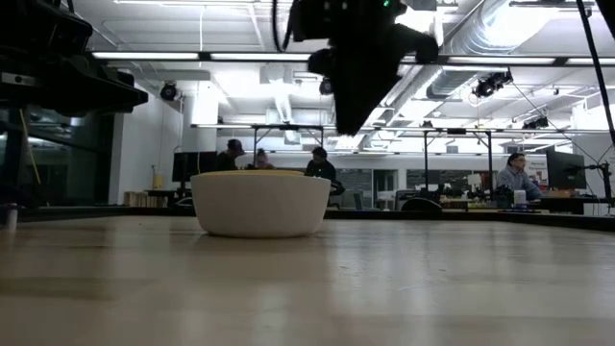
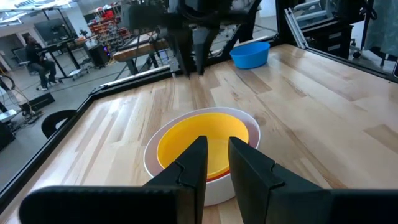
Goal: Nest bowls inside each other
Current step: Stack the blue bowl on the yellow bowl
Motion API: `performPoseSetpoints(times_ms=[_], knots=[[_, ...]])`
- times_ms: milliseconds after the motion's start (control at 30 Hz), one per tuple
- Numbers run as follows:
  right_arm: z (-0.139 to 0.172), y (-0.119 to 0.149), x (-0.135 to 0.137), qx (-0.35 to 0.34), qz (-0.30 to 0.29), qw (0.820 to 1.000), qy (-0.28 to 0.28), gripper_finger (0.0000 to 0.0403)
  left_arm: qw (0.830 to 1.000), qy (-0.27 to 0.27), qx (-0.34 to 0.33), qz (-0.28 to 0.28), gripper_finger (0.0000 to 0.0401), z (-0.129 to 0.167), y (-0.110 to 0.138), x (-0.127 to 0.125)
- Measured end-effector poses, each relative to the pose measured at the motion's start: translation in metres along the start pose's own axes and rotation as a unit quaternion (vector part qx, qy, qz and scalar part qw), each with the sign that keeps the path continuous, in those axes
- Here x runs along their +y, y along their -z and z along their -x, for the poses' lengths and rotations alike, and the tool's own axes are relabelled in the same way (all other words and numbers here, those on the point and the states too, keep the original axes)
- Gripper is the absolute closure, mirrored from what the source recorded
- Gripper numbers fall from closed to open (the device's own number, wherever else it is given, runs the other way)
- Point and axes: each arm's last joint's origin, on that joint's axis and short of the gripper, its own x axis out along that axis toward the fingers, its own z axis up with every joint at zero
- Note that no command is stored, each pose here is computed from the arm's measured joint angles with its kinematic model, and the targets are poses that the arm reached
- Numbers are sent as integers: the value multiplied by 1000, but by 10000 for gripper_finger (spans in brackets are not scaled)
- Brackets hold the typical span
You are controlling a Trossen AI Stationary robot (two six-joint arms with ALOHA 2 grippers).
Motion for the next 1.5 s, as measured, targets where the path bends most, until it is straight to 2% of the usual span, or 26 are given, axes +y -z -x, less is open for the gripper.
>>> performPoseSetpoints(times_ms=[167,633,833,1100,1333,1500], knots=[[11,6,4,-6,-78,997,-25,306,1000,0,0,0,336,0,0,0],[28,51,48,5,-152,988,-22,306,1000,0,0,0,336,0,0,0],[34,71,62,17,-162,986,-25,306,1000,0,0,0,336,0,0,0],[41,90,87,24,-125,991,-32,306,1000,0,0,0,336,0,0,0],[46,113,104,39,-158,986,-36,306,1000,0,0,0,336,0,0,0],[53,131,118,41,-161,985,-47,306,1000,0,0,0,336,0,0,0]])
